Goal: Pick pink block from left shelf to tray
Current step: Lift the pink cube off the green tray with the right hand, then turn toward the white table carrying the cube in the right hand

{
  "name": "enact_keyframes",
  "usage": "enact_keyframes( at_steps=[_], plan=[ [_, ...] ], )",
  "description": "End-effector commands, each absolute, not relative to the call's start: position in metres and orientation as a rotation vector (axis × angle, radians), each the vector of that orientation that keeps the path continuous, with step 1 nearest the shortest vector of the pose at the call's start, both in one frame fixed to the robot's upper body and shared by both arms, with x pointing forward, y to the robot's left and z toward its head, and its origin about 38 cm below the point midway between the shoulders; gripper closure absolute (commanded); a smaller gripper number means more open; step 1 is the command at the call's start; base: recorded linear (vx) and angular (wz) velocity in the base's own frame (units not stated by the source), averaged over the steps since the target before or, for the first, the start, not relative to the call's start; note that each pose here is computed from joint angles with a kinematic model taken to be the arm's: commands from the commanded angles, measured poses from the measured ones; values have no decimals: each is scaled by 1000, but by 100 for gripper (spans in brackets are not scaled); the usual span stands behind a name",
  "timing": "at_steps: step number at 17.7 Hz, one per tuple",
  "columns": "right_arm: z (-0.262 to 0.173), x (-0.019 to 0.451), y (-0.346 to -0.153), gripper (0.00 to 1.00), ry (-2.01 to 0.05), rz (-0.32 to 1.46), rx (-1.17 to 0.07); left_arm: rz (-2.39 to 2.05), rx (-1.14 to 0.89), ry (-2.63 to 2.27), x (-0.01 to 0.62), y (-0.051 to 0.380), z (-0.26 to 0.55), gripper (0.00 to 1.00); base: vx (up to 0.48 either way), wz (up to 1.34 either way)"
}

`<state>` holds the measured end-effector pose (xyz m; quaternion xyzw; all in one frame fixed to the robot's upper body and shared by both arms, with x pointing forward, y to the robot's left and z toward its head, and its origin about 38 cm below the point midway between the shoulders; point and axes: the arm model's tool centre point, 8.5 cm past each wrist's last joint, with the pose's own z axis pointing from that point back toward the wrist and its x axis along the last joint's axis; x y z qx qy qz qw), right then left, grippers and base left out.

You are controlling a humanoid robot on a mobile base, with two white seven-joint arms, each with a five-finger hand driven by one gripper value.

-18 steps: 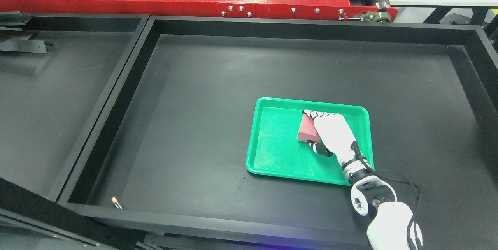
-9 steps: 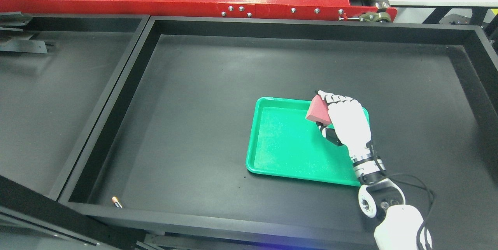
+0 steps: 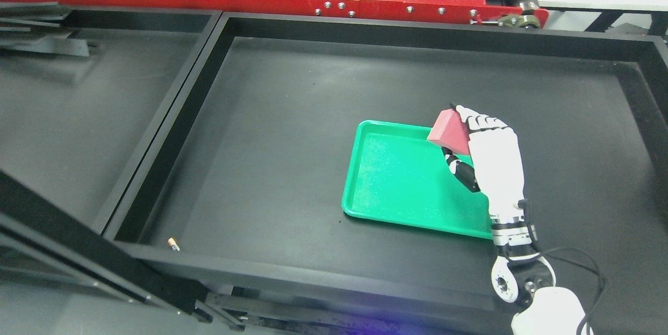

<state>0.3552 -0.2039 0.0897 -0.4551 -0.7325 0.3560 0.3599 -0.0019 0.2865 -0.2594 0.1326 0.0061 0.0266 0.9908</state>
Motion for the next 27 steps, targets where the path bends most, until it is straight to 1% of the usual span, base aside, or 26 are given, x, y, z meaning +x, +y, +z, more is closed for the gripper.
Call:
enact_keyframes(
  at_steps=[1,6,12,27],
  plan=[
    [135,341,-227,97,-2118,575,-1347,56,281,-35,23,297,-258,0,-115,195],
    [137,334,-228,97,-2128,535,-1341,56,281,-37,24,297,-258,0,-124,296],
    [124,320,-229,97,-2113,543,-1298,56,281,-35,23,297,-258,0,-116,599],
    [122,321,-224,97,-2116,548,-1275,56,281,-35,23,297,-258,0,-186,643]
  ],
)
